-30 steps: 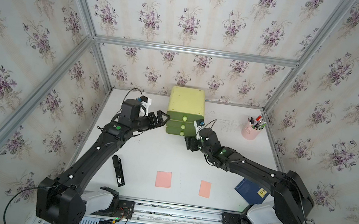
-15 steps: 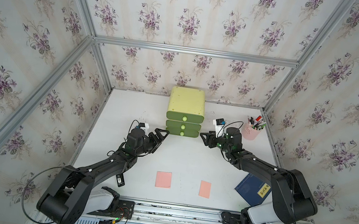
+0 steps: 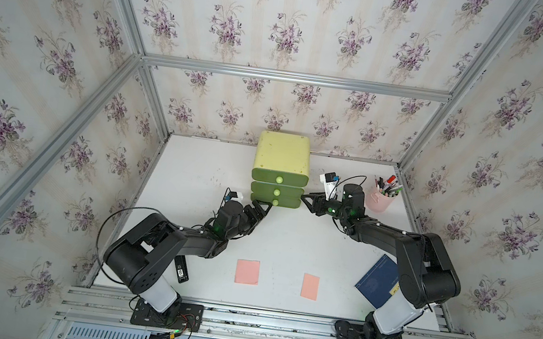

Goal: Please put the sticky notes in the drawer by color
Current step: Open the drawer in the storage box.

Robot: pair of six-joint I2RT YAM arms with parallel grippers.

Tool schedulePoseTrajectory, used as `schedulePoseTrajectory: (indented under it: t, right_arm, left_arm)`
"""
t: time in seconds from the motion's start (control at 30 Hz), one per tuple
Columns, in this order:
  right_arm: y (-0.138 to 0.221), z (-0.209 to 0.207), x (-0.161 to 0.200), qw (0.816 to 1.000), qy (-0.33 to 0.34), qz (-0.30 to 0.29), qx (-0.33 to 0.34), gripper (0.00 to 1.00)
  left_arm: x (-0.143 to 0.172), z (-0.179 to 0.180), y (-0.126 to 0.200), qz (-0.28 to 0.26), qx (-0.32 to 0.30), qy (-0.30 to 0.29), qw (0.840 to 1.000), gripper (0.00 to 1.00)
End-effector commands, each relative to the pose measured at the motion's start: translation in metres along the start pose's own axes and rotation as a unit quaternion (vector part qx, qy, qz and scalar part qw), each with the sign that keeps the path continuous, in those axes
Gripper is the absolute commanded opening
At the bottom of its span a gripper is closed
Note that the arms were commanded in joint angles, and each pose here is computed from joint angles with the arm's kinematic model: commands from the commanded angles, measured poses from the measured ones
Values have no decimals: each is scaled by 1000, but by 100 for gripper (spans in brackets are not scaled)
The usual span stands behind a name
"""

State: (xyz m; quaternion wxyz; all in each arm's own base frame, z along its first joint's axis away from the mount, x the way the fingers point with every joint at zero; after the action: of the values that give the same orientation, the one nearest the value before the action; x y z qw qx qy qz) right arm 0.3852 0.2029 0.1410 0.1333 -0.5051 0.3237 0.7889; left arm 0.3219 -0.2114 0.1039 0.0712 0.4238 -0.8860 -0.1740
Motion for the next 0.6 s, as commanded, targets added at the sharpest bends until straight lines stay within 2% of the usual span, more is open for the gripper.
schedulePoseTrajectory:
  t: [0.0, 0.2, 0.3, 0.57]
  right_arm:
    - [-6, -2, -4, 1000, 6, -5, -10, 52]
    - [-18, -9, -2, 1000, 1, 6, -15, 48]
    - [-20, -8, -3, 1000, 3, 7, -19, 42]
    - [-21, -6, -9, 999, 11, 5, -30, 42]
  left_arm:
    - [-6, -9, -10, -24, 39, 22, 999, 91]
    - [-6, 1, -33, -32, 60, 53, 996, 84]
    - [-7, 10, -42, -47, 66, 69, 994, 81]
    - [-2, 21, -66, -56, 67, 78, 993, 77]
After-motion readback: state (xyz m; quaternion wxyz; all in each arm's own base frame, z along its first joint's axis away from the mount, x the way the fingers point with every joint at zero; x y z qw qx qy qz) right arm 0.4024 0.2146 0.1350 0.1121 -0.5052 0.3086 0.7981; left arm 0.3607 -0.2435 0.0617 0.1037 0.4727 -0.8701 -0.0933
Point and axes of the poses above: each gripper's point midway between its finger pads, its own y axis back along the fingers, its own z axis along the line the jaws close on, x = y × z, the point moved 4 cm from there along y, back along the fingers, and after that the axes turned 10 degrees about y, right-handed, at the moved point
